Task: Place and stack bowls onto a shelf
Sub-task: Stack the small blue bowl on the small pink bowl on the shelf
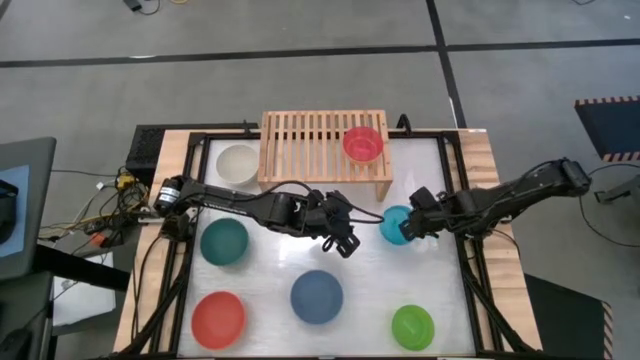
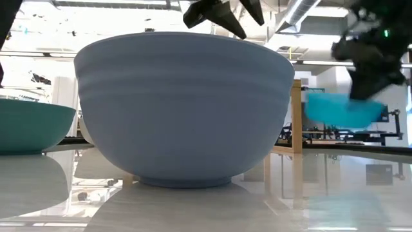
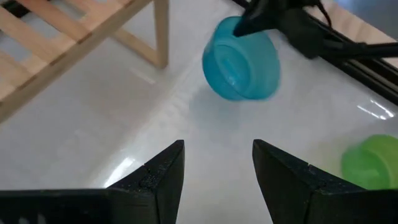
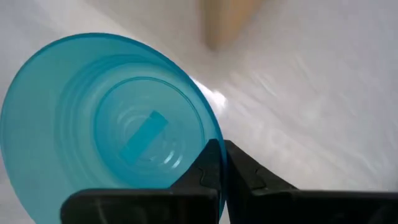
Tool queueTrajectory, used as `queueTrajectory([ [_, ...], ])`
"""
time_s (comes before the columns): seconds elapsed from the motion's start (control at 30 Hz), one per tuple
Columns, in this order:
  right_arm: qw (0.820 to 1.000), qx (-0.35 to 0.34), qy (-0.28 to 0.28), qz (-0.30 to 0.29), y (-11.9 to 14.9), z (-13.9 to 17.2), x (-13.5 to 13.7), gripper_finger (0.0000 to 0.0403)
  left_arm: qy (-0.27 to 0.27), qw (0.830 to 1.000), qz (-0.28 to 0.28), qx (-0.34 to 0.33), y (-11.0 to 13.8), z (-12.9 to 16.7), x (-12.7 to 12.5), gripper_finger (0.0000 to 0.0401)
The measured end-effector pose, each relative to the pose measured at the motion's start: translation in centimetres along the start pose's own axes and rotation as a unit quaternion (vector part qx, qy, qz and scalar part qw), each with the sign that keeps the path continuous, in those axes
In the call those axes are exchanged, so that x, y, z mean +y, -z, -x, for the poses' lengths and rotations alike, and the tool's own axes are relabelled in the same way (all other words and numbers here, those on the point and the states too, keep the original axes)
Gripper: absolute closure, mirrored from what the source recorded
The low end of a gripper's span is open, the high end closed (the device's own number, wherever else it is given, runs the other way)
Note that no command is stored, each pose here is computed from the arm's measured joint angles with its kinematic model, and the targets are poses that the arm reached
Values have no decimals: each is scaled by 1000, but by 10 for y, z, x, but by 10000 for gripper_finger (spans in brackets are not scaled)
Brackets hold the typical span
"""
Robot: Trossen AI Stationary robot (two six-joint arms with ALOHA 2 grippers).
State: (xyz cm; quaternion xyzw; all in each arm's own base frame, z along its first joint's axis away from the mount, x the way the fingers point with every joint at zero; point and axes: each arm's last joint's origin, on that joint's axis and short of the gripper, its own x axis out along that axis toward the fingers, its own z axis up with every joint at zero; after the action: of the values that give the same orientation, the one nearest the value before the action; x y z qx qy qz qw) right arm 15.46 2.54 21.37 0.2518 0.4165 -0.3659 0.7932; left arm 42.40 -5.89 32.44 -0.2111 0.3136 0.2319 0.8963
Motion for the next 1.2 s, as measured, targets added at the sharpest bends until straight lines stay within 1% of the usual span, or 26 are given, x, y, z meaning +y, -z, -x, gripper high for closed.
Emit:
queueTrajectory([
  [0.1, 998, -63, -22, 11, -14, 16, 12, 379, -6, 1000, 6, -3, -4, -3, 5, 228],
  [0.17, 994, -104, -24, 15, -24, 26, 19, 379, -9, 1000, 9, -5, -7, -4, 8, 228],
  [0.3, 986, -163, -5, 29, -42, 40, 32, 379, -8, 1000, 4, -14, -16, -1, 10, 228],
  [0.4, 981, -190, 5, 35, -53, 48, 43, 379, -15, 999, -6, -36, -24, 4, 10, 228],
  [0.6, 972, -227, 21, 48, -66, 57, 66, 379, -75, 992, -37, -92, -36, 13, 12, 228],
  [0.73, 963, -258, 43, 65, -73, 62, 80, 379, -112, 987, -51, -108, -36, 15, 14, 228],
  [0.93, 949, -295, 73, 83, -86, 71, 97, 379, -133, 982, -49, -125, -38, 18, 15, 228],
  [1.03, 945, -297, 95, 101, -89, 71, 100, 379, -142, 980, -66, -122, -37, 19, 16, 228],
  [1.1, 943, -301, 100, 104, -90, 72, 102, 379, -143, 979, -77, -122, -38, 21, 17, 231],
  [1.2, 938, -309, 109, 114, -90, 73, 102, 379, -145, 977, -97, -122, -40, 23, 18, 245],
])
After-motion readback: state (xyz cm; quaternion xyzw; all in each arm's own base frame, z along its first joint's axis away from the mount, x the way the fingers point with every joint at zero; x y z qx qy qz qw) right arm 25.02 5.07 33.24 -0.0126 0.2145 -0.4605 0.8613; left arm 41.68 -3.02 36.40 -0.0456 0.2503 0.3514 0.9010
